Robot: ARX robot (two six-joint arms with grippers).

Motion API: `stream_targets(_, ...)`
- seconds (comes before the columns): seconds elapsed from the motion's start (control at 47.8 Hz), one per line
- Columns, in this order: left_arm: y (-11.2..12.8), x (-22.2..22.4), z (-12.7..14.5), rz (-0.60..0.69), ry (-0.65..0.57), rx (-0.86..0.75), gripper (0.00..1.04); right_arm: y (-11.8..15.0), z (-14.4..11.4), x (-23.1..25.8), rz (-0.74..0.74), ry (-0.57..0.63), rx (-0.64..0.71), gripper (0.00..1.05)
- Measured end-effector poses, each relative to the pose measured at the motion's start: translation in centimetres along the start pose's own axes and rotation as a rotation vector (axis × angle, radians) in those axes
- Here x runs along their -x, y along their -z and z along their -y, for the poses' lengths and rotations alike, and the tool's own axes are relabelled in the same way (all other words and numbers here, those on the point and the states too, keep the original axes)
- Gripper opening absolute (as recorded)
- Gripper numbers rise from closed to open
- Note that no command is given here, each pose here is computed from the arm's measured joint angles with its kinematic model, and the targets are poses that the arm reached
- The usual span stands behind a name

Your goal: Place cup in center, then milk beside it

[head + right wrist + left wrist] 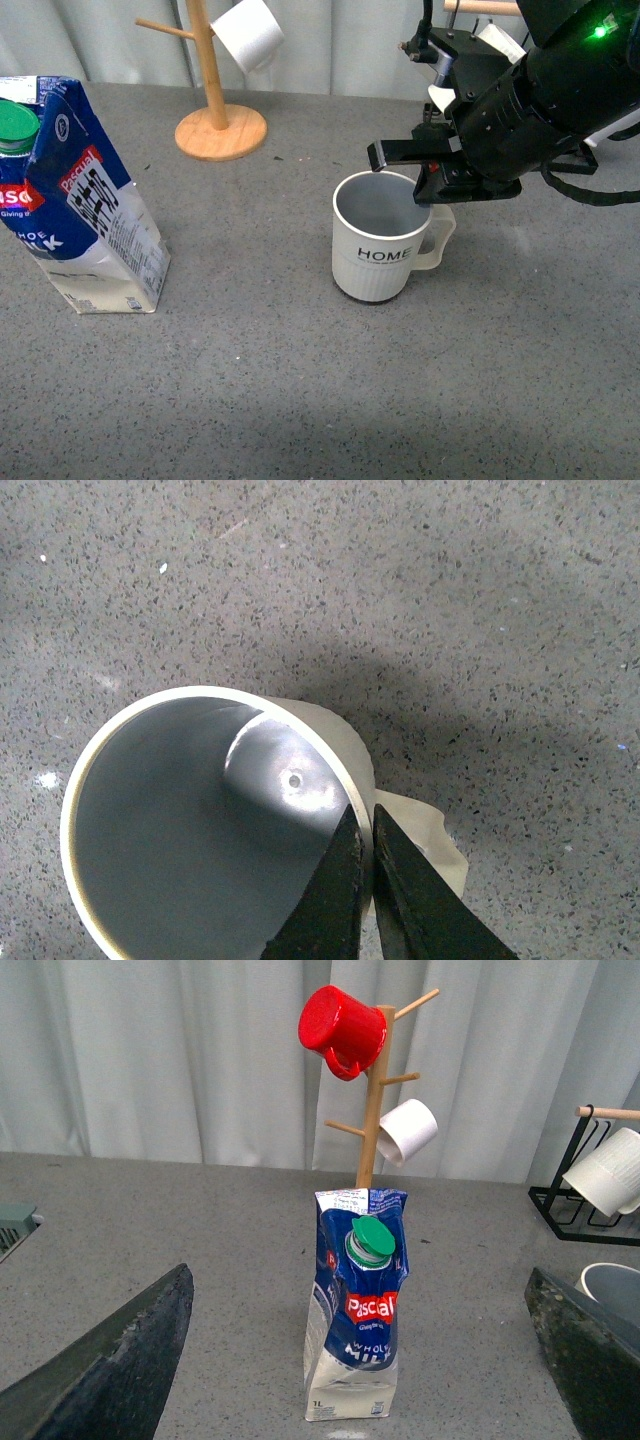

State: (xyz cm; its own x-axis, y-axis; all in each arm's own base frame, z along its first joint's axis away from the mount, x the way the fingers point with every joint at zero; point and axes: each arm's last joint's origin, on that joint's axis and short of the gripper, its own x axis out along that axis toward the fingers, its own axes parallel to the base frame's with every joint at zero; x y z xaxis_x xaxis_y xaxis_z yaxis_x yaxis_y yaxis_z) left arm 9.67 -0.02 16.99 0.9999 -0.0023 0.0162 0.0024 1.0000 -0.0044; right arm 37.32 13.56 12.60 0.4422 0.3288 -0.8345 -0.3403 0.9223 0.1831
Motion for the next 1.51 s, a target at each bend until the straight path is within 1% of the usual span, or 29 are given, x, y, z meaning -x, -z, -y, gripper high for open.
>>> stream_targets(0.063,0.0,0.0,0.0,0.000,0.000,0.000,0.98,0.0,0.0,0.0,0.004,-0.003,0.000,0.17)
stream_targets(0.084,0.0,0.0,0.0,0.000,0.000,0.000,0.98,-0.1,0.0,0.0,0.009,-0.004,0.000,0.22)
stream_targets(0.126,0.0,0.0,0.0,0.000,0.000,0.000,0.98,-0.2,0.1,0.0,0.016,-0.007,-0.003,0.30)
stream_targets(0.147,0.0,0.0,0.0,0.000,0.000,0.000,0.98,-0.2,0.1,0.0,0.018,-0.010,-0.004,0.31)
stream_targets(0.188,0.0,0.0,0.0,0.000,0.000,0.000,0.98,-0.3,0.1,0.1,0.027,-0.020,-0.011,0.38)
stream_targets(0.251,0.0,0.0,0.0,0.000,0.000,0.000,0.98,-0.5,0.1,0.3,0.046,-0.025,-0.013,0.45)
stream_targets(0.272,0.0,0.0,0.0,0.000,0.000,0.000,0.98,-0.6,0.1,0.5,0.063,-0.027,-0.014,0.51)
stream_targets(0.314,0.0,0.0,0.0,0.000,0.000,0.000,0.98,-0.8,0.1,1.0,0.091,-0.035,-0.016,0.58)
stream_targets(0.335,0.0,0.0,0.0,0.000,0.000,0.000,0.98,-0.9,0.1,1.3,0.111,-0.039,-0.017,0.63)
stream_targets(0.419,0.0,0.0,0.0,0.000,0.000,0.000,0.98,-1.5,0.1,3.0,0.194,-0.030,-0.013,0.79)
stream_targets(0.502,0.0,0.0,0.0,0.000,0.000,0.000,0.98,-1.8,0.1,4.9,0.321,0.052,0.022,0.96)
stream_targets(0.523,0.0,0.0,0.0,0.000,0.000,0.000,0.98,-1.7,0.2,5.2,0.344,0.072,0.030,0.97)
stream_targets(0.607,0.0,0.0,0.0,0.000,0.000,0.000,0.98,-1.4,0.4,6.0,0.378,0.103,0.055,0.95)
stream_targets(0.691,0.0,0.0,0.0,0.000,0.000,0.000,0.98,-0.9,0.7,6.3,0.385,0.116,0.069,0.95)
stream_targets(0.712,0.0,0.0,0.0,0.000,0.000,0.000,0.98,-0.7,0.7,6.2,0.399,0.140,0.070,0.94)
stream_targets(0.733,0.0,0.0,0.0,0.000,0.000,0.000,0.98,-0.6,0.9,5.9,0.453,0.188,0.068,0.92)
stream_targets(0.754,0.0,0.0,0.0,0.000,0.000,0.000,0.98,-0.1,1.2,5.8,0.560,0.258,0.057,0.86)
stream_targets(0.775,0.0,0.0,0.0,0.000,0.001,0.000,0.98,0.3,1.4,5.7,0.627,0.322,0.043,0.83)
stream_targets(0.817,0.0,0.0,0.0,0.000,0.001,0.000,0.98,2.0,2.0,6.0,0.764,0.392,0.012,0.74)
stream_targets(0.879,0.0,0.0,0.0,0.000,-0.001,0.000,0.98,4.1,2.8,7.5,0.908,0.411,-0.007,0.62)
stream_targets(0.921,0.0,0.0,0.0,0.000,-0.001,0.000,0.98,5.2,3.1,9.3,1.000,0.411,-0.013,0.51)
stream_targets(0.963,0.0,0.0,0.0,0.000,0.000,0.000,0.98,6.1,3.3,10.6,1.041,0.410,-0.014,0.42)
stream_targets(1.026,0.0,0.0,0.0,0.000,0.000,0.000,0.98,7.7,3.7,11.5,1.063,0.412,-0.015,0.29)
stream_targets(1.068,0.0,0.0,0.0,0.000,0.000,0.000,0.98,9.4,4.1,11.5,1.037,0.416,-0.017,0.19)
stream_targets(1.151,0.0,0.0,0.0,0.000,0.000,0.000,0.98,11.6,4.3,11.9,1.003,0.413,-0.015,0.01)
stream_targets(1.256,0.0,0.0,0.0,0.000,0.000,0.000,0.98,13.3,4.3,13.5,1.022,0.411,-0.010,0.01)
stream_targets(1.361,0.0,0.0,0.0,0.000,0.000,0.000,0.98,14.9,4.4,14.4,1.012,0.416,-0.015,0.01)
stream_targets(1.507,0.0,0.0,0.0,0.000,0.000,0.000,0.98,16.4,4.3,15.3,1.015,0.414,-0.013,0.01)
